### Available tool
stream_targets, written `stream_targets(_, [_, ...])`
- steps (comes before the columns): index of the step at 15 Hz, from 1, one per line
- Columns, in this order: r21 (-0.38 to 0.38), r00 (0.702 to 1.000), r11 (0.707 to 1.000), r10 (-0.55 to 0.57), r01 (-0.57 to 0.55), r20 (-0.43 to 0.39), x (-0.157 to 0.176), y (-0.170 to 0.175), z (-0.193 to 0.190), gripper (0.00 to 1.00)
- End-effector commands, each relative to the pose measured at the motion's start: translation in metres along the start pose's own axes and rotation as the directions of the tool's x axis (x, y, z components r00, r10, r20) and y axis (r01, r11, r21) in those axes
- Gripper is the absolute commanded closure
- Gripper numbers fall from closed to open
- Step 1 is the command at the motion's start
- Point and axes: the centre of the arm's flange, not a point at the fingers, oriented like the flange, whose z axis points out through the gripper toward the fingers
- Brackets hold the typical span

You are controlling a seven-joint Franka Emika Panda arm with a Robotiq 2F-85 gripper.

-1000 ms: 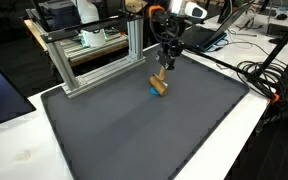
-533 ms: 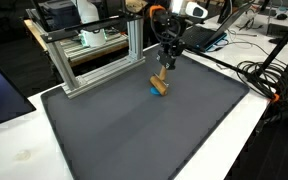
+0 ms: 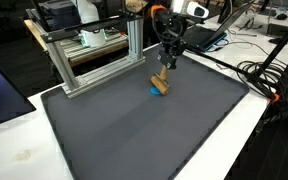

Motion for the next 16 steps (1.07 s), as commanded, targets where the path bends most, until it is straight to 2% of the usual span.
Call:
stream_targets(1, [0.019,1.0,1.0,-0.022,0.022,-0.015,0.017,0.002,0.012,0.78])
stream_targets(10, [0.014,1.0,1.0,-0.017,0.017,-0.025,0.018,0.003,0.004,0.78])
stream_targets(16, [-0.005,0.992,0.998,0.062,-0.063,-0.112,0.007,0.002,-0.044,0.78])
